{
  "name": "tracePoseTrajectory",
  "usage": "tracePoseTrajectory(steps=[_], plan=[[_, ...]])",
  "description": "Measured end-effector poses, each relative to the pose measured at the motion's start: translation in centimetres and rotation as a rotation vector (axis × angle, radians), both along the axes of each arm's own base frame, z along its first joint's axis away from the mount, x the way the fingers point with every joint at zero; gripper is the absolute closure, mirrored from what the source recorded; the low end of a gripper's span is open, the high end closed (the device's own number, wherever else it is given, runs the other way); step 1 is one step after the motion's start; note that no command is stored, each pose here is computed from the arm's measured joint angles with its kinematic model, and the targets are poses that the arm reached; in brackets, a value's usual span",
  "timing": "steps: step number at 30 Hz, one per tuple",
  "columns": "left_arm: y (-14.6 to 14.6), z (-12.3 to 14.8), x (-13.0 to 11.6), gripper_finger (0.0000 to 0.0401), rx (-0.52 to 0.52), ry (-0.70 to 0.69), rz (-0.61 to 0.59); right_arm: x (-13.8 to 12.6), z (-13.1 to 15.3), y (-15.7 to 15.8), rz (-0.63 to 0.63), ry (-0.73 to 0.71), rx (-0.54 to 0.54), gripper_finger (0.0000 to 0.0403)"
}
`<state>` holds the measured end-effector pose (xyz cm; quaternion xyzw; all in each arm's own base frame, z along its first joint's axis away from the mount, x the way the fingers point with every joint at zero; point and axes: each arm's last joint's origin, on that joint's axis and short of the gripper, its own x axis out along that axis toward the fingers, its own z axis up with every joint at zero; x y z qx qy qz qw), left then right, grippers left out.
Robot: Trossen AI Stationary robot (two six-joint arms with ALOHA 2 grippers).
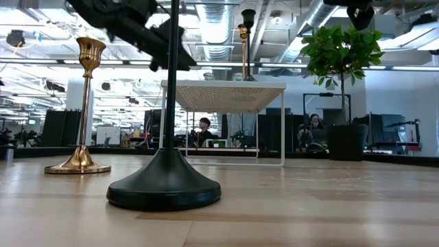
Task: Pick & Place candle stick holders
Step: Put the gold candle holder on the shelf
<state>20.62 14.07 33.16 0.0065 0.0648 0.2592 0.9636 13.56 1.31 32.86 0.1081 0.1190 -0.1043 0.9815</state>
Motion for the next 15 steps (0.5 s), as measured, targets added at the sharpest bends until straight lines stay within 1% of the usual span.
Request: tracePoseTrajectory(steps=[4, 7, 11, 15], plan=[[-1.9, 0.9, -2.6, 0.0212, -0.037, 0.047, -0.022, 0.1, 0.2, 0.0, -0.001, -0.025, 0.005, 0.0403], [-3.5, 1.4, -4.5, 0.0234, -0.068, 0.067, -0.102, 0.1, 0.6, 0.0, -0.002, -0.063, 0.014, 0.0403], [-5.9, 1.8, -7.0, 0.0283, -0.113, 0.088, -0.236, 0.2, 1.0, 0.0, -0.006, -0.109, 0.040, 0.0403], [-8.0, 1.6, -9.2, 0.0340, -0.159, 0.105, -0.339, 0.2, 1.0, 0.0, -0.014, -0.117, 0.083, 0.0403]])
